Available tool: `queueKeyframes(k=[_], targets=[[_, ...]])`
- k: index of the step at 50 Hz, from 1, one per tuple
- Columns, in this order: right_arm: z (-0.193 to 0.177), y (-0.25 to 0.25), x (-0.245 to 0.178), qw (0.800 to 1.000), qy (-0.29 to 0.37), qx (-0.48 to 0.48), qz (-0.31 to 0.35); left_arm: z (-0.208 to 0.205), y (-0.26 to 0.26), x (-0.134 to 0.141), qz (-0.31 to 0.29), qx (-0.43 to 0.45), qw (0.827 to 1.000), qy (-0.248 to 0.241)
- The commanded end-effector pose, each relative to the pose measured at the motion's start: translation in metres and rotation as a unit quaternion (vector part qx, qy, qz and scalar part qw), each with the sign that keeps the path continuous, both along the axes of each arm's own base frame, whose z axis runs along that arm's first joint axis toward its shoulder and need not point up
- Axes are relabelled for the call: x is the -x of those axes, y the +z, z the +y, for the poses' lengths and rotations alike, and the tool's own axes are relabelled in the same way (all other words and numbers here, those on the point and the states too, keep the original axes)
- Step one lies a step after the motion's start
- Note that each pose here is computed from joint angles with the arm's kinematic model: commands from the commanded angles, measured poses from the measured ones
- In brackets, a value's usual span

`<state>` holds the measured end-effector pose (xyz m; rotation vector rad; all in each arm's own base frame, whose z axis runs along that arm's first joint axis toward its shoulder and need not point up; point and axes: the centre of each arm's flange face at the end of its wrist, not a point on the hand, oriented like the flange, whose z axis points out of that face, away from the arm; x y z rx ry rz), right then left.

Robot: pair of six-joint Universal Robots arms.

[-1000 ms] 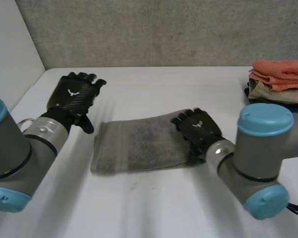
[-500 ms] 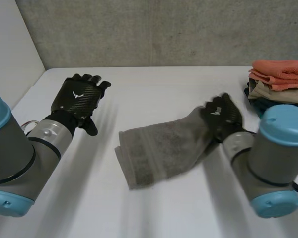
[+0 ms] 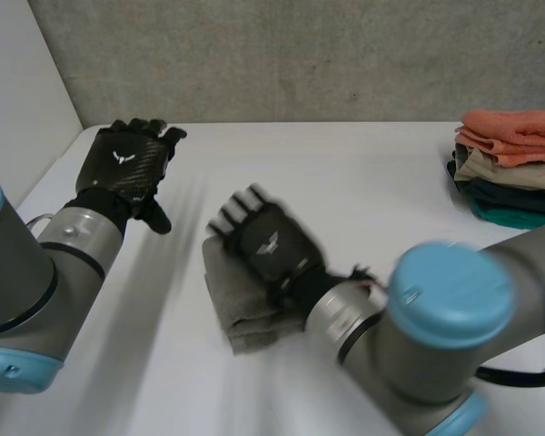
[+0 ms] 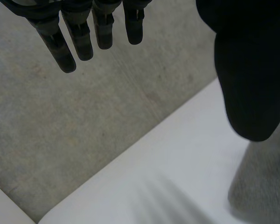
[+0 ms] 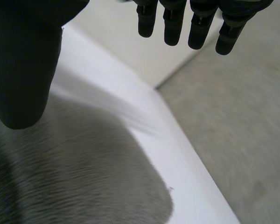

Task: Fold the laundry.

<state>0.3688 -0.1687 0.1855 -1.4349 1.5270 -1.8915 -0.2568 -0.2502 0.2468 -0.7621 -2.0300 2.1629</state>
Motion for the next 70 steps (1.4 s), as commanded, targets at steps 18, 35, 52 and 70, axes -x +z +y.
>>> queueKeyframes(k=[18, 35, 52, 70], targets=[[-0.099, -0.033, 0.025, 0.933, -0.117, -0.34, -0.018, 0.055, -0.1, 0.069, -0.058, -0.157, 0.986, 0.022], [-0.096, -0.011, 0.038, 0.967, -0.152, -0.197, 0.05, 0.046, -0.056, 0.063, -0.028, -0.128, 0.991, 0.009], [-0.001, -0.047, 0.043, 0.994, -0.076, -0.079, 0.013, 0.024, 0.042, 0.085, 0.038, -0.065, 0.953, -0.292], [-0.019, -0.085, 0.024, 0.997, -0.062, -0.037, 0.014, 0.017, 0.037, 0.09, 0.035, -0.087, 0.944, -0.318]])
